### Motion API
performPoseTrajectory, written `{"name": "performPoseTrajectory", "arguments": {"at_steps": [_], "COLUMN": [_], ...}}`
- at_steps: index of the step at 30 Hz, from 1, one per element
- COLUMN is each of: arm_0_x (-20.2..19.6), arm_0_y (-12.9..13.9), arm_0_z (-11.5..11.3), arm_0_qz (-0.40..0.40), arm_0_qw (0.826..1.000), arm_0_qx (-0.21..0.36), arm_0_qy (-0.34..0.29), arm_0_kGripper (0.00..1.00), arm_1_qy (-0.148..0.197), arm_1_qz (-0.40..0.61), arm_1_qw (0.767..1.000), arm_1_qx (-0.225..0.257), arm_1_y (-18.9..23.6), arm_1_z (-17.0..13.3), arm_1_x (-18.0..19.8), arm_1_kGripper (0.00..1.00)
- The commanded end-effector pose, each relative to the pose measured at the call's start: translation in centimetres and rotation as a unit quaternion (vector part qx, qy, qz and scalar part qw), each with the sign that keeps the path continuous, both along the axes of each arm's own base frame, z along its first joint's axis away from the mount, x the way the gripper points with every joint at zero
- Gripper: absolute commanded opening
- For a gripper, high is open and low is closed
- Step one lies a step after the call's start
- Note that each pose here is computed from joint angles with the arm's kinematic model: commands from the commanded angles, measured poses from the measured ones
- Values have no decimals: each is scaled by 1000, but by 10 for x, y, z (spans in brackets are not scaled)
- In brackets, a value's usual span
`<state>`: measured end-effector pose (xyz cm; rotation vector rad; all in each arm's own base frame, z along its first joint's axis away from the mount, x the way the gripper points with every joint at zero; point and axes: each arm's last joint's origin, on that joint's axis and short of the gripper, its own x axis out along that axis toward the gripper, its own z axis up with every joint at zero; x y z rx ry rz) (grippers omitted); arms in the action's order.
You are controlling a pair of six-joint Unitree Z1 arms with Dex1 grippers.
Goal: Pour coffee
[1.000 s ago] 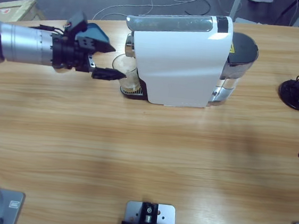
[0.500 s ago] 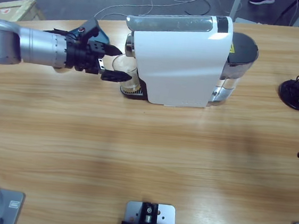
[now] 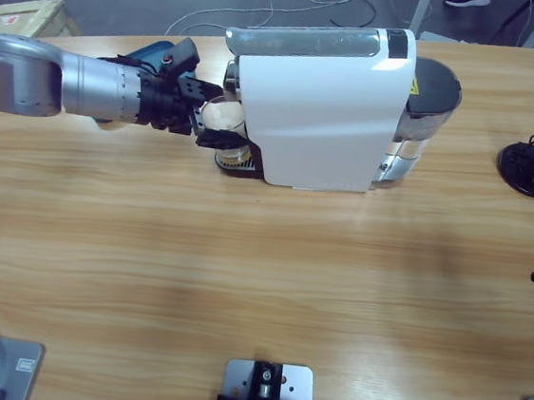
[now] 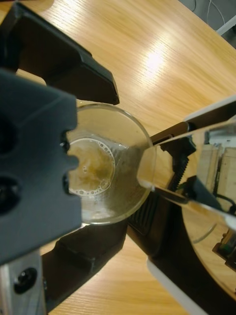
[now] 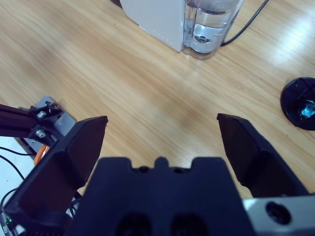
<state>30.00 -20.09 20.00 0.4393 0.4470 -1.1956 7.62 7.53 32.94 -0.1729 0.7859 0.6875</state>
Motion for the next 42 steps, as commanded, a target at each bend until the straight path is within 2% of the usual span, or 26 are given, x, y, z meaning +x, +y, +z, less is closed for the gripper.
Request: {"name": "performPoseTrajectory", "arguments": {"at_steps": [1, 2, 13, 17, 20, 22, 26, 29, 30, 33, 38, 42], "arm_0_x": [1, 1, -10, -6, 7, 16, 46, 68, 74, 87, 98, 110], "arm_0_y": [-4, -3, 14, 45, 68, 78, 90, 104, 106, 108, 122, 127], "arm_0_z": [-21, -21, -12, 9, 15, 19, 24, 12, 10, 1, -23, -25], "arm_0_qz": [-11, -12, -20, 37, 109, 179, 367, 455, 468, 479, 511, 519], "arm_0_qw": [1000, 1000, 1000, 999, 993, 983, 929, 890, 883, 877, 860, 855], "arm_0_qx": [12, 12, -7, -12, 2, 5, -10, -20, -25, -32, -10, -11], "arm_0_qy": [12, 10, 15, -13, -33, -42, -47, -31, -27, -22, -6, -12], "arm_0_kGripper": [96, 4, 0, 0, 0, 0, 0, 0, 0, 0, 0, 0], "arm_1_qy": [21, 21, 18, 18, 17, 17, 18, 20, 23, 24, 23, 24], "arm_1_qz": [8, 8, 8, 8, 7, 7, 7, 2, 1, 0, 0, 0], "arm_1_qw": [1000, 1000, 1000, 1000, 1000, 1000, 1000, 1000, 1000, 1000, 1000, 1000], "arm_1_qx": [-4, -4, -2, -2, -3, -2, -4, 3, 6, 8, 8, 8], "arm_1_y": [6, 6, 4, 4, 4, 4, 5, 7, 8, 9, 9, 10], "arm_1_z": [-3, -3, -3, -3, -3, -3, -4, -9, -11, -13, -12, -13], "arm_1_x": [2, 2, 1, 1, 1, 1, 2, 4, 5, 6, 6, 6], "arm_1_kGripper": [1000, 1000, 1000, 1000, 1000, 1000, 1000, 1000, 1000, 1000, 1000, 1000]}}
